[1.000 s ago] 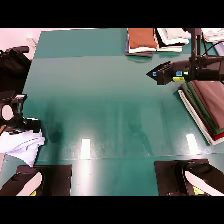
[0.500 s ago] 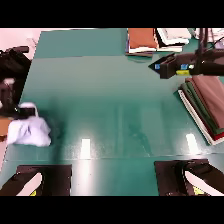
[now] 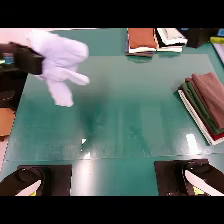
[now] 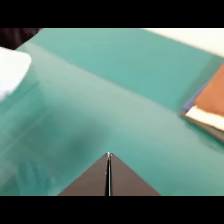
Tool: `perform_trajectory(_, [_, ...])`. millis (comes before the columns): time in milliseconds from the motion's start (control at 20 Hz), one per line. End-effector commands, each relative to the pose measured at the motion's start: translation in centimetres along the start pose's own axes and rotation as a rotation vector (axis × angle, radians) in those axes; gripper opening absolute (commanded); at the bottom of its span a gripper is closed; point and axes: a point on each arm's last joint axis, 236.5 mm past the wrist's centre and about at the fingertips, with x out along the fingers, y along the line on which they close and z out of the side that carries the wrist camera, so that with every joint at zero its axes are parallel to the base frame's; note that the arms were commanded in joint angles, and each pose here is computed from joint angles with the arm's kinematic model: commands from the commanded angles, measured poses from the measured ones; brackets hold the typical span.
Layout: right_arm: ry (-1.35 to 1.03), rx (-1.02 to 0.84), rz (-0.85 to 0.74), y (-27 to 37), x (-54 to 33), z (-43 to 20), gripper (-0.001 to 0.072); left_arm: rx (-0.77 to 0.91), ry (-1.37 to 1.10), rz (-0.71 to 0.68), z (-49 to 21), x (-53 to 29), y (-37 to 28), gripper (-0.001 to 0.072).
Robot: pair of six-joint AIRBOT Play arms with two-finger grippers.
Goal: Fold the shirts.
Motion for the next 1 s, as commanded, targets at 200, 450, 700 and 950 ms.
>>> perform_trajectory(200, [0.048, 0.001, -0.041, -1.5, -1.0, -0.8, 0.0018, 0.234, 0.177, -0.303, -4.2, 11.9, -16.5, 0.0168])
perform_trajectory(450, [0.051, 0.001, -0.04, -1.5, -1.0, -0.9, 0.0018, 0.104, 0.247, -0.269, -5.8, 16.9, -14.6, 0.0553])
perform_trajectory(700, [0.054, 0.002, -0.039, -1.5, -0.9, -0.9, 0.0017, -0.142, 0.503, -0.202, -14.1, 19.6, -8.3, 0.0553])
perform_trajectory(950, [0.058, 0.003, -0.038, -1.5, -0.9, -1.0, 0.0018, -0.4, 0.648, -0.301, -24.4, 21.7, -11.9, 0.0554])
